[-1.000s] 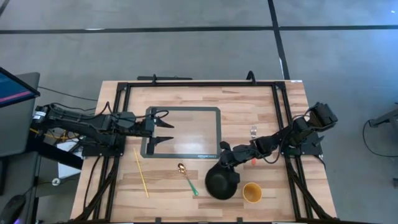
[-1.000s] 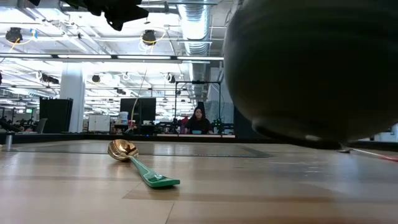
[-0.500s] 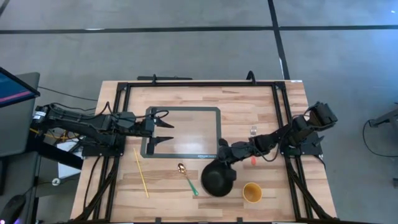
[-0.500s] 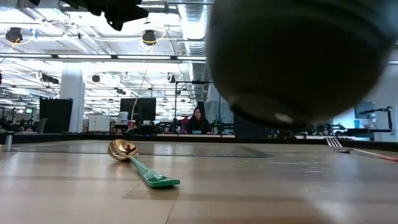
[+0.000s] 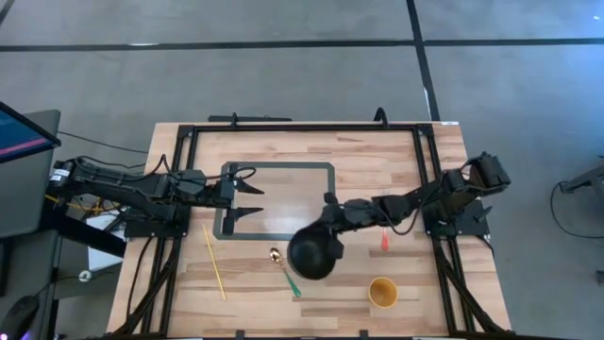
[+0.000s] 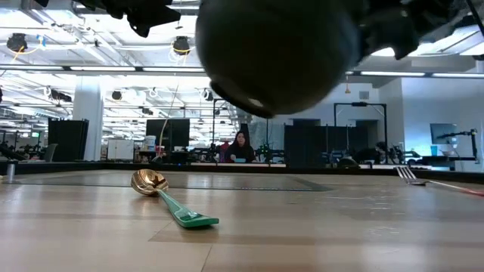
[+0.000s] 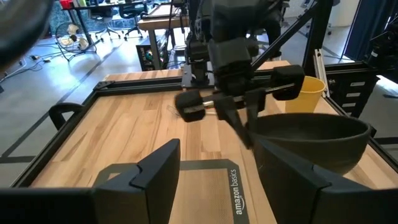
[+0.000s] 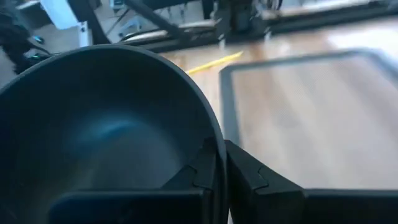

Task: Pick & Place Utensil
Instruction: Put the black bowl on the transparent mat

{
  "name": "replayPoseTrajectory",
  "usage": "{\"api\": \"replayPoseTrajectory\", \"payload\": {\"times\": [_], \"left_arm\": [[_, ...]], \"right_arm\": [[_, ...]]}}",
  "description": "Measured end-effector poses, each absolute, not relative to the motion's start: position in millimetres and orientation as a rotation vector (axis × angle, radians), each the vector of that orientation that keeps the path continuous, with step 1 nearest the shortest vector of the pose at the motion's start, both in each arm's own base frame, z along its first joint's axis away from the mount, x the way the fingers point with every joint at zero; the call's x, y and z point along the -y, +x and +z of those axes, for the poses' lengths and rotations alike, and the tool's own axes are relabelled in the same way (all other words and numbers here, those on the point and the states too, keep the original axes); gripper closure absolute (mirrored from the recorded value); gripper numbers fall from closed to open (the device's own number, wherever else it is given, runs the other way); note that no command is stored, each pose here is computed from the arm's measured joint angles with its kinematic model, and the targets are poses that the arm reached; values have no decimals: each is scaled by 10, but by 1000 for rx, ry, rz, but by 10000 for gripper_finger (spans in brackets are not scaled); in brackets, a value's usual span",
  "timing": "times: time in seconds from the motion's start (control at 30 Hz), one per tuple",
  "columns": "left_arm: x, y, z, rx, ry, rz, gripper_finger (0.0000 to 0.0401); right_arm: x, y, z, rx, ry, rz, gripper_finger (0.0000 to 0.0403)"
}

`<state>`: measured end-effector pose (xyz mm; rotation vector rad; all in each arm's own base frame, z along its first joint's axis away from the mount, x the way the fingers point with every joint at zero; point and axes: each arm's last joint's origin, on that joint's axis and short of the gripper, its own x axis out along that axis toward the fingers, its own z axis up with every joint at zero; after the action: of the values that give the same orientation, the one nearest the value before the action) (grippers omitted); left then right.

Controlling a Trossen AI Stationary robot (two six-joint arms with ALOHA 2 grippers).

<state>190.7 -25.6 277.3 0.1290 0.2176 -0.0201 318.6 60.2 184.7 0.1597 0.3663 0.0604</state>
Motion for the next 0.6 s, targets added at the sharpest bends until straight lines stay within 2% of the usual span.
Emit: {"api": "replayPoseTrajectory", "payload": {"times": [0.23,0.6], "left_arm": [[256,1907,2774,-217,129,-20,193],[256,1908,2777,-213,128,-20,193]], "right_arm": [[-435,3277,1956,-327,65,-31,396],[-205,3312,2010,-289,10,-280,392]]}}
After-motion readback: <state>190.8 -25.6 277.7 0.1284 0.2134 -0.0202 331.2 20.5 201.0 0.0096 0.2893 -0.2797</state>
